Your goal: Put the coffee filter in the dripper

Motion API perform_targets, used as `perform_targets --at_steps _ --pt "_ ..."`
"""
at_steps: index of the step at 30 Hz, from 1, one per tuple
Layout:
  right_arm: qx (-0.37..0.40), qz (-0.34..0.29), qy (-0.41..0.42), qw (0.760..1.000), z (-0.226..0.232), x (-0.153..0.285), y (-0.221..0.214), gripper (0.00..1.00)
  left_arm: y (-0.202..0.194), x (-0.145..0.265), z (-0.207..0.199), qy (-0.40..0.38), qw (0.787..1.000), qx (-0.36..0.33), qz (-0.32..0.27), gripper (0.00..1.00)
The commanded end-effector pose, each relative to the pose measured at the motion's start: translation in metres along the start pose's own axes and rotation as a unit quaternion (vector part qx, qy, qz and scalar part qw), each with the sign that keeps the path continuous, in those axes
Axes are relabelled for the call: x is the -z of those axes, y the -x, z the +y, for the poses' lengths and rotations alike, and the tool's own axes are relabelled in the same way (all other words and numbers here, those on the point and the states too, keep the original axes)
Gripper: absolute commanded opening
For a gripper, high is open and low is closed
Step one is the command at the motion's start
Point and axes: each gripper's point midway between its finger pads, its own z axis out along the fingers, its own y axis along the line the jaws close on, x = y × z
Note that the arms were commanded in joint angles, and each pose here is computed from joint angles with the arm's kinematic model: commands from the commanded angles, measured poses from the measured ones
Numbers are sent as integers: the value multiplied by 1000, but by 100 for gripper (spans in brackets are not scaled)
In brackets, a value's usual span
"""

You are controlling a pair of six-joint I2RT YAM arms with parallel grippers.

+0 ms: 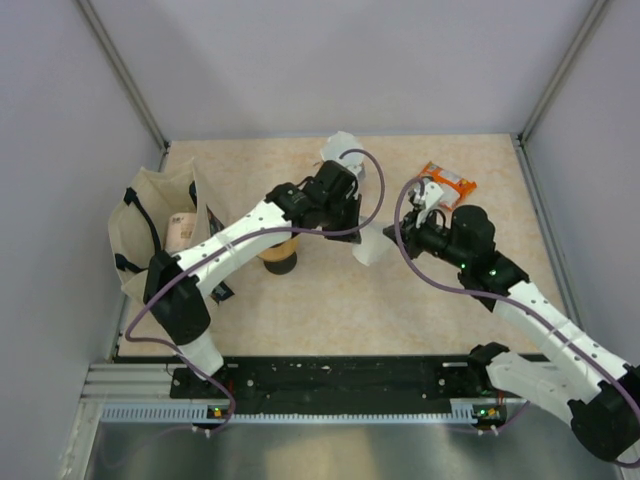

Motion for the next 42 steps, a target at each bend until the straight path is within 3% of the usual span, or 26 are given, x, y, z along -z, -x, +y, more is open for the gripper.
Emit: perform_targets --at_steps 1,5,13,16,18,21,24,25,29,34,38,42 --pt "-27 -42 -5 999 4 7 28 0 16 23 -4 -7 999 -3 -47 0" --pt "-32 -42 -45 998 -9 10 27 0 13 27 1 3 999 -1 -50 0" --pt "-28 -42 -43 998 -7 13 31 0 10 30 7 20 999 -3 -43 0" --pt "-29 -62 -34 997 -4 14 41 20 12 32 8 25 999 -2 -46 0" --pt "-20 -84 -14 996 4 17 51 42 13 33 11 37 998 0 -46 0" --pt "-5 -124 16 992 17 27 70 58 16 37 11 41 998 6 -47 0" --pt "3 -171 15 985 22 44 88 93 24 52 13 35 998 20 -46 0" --pt "-4 -185 2 983 19 49 91 99 24 57 15 35 998 27 -38 0" --pt "-33 -224 -72 971 -4 66 84 99 26 89 23 31 998 52 -15 0" --pt "-52 -217 -159 962 -32 79 69 99 25 132 49 21 990 136 -3 0" --pt "-52 -204 -193 958 -45 78 59 99 19 168 81 81 981 173 -20 0" --pt "-51 -195 -202 959 -49 75 56 99 12 192 84 85 978 190 -25 0"
